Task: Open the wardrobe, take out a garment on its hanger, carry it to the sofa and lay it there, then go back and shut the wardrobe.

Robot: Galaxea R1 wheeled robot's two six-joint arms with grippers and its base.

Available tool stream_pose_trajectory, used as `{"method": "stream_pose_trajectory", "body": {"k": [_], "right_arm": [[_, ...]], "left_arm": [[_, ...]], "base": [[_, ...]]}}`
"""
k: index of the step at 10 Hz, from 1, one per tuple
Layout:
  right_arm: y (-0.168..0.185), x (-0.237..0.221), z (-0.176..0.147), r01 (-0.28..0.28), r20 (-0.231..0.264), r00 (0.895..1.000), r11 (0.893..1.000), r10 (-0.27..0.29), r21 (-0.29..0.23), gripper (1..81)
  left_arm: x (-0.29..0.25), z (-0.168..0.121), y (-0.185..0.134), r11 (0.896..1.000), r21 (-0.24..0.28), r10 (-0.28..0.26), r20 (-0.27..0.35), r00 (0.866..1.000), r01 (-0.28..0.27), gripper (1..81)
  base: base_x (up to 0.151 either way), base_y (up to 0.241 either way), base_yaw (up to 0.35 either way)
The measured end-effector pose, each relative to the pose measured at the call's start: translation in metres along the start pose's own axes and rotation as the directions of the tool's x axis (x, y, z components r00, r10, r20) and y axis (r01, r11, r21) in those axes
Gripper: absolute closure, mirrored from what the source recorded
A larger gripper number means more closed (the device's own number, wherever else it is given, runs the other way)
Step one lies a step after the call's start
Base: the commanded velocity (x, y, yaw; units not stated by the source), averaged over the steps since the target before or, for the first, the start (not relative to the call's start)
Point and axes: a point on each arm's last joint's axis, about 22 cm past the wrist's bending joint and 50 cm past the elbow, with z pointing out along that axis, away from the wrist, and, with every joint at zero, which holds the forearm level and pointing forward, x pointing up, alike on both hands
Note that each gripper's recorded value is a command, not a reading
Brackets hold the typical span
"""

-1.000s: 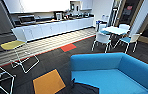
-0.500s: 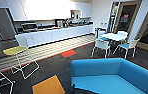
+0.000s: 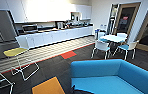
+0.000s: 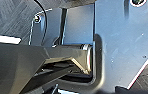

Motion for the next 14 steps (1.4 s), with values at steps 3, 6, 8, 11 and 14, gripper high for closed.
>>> {"method": "stream_pose_trajectory", "body": {"k": [3,6,8,11,14], "right_arm": [[0.000,0.000,0.000,0.001,0.000,1.000,1.000,-0.001,0.000,1.0],[0.000,0.000,0.000,0.000,0.000,1.000,1.000,0.000,0.000,1.0],[0.000,0.000,0.000,0.000,0.000,1.000,1.000,0.000,0.000,1.0],[0.000,0.000,0.000,0.000,0.001,1.000,1.000,0.000,0.000,1.0],[0.000,0.000,0.000,0.000,0.000,1.000,1.000,0.000,0.000,1.0]], "left_arm": [[-0.001,0.007,-0.013,0.999,0.052,0.000,0.009,1.000,-0.001,1.0],[-0.001,0.011,-0.011,0.998,0.063,0.004,0.010,1.000,-0.004,1.0],[-0.001,0.011,-0.010,0.998,0.056,0.004,0.008,1.000,-0.004,1.0],[0.001,0.010,-0.007,1.000,0.019,0.003,-0.003,1.000,-0.003,1.0],[0.000,0.008,-0.014,1.000,0.018,0.003,-0.006,1.000,-0.003,1.0]], "base": [[0.000,0.000,0.000],[0.000,0.000,0.000],[0.000,0.000,0.000],[0.000,0.000,0.142],[0.000,0.000,0.279]]}}
